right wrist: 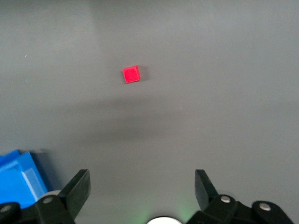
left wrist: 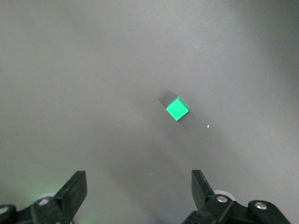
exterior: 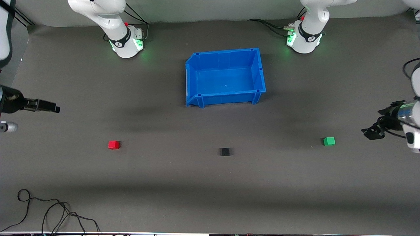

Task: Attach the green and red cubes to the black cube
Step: 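Lower the right gripper onto the red cube while the left gripper lowers onto green, then close the right gripper on the red cube while the left gripper grips green, then carry the red cube and the green cube toward the black cube, then press the red and green cubes against opposite sides of the black cube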

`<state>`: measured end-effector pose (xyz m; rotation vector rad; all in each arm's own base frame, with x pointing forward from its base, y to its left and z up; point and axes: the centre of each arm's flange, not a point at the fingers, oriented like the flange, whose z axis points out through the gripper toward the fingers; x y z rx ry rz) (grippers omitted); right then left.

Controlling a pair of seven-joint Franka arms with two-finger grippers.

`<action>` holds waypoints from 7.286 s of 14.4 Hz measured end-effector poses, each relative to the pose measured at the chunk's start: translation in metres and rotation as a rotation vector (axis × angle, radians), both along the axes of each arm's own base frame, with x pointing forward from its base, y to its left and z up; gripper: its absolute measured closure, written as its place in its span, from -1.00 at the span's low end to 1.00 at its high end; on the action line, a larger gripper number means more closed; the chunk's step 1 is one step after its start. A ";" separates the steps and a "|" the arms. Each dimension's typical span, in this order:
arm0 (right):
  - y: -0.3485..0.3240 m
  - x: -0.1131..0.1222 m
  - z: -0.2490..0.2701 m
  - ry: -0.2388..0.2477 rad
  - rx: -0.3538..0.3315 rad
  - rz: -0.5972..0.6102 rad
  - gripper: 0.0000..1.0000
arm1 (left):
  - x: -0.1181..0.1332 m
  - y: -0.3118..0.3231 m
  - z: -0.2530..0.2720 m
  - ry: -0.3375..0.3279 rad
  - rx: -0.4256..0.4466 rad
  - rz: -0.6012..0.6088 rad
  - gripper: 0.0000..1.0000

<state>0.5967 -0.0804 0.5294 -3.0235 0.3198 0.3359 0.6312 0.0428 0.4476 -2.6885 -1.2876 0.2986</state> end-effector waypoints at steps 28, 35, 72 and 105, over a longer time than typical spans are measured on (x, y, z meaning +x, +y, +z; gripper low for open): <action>0.003 0.072 -0.299 0.373 0.049 -1.099 -0.92 | -0.016 0.019 -0.257 -0.200 0.039 0.725 -0.78; 0.000 0.062 -0.335 0.407 0.024 -1.112 -0.91 | -0.017 0.018 -0.262 -0.193 0.041 0.724 -0.30; 0.182 0.129 -0.211 0.213 0.075 -1.274 0.19 | 0.026 -0.174 -0.219 -0.262 -0.004 0.712 0.22; 0.532 0.023 -0.352 0.033 0.202 -1.329 0.19 | 0.004 -0.404 -0.262 -0.275 -0.120 0.816 0.22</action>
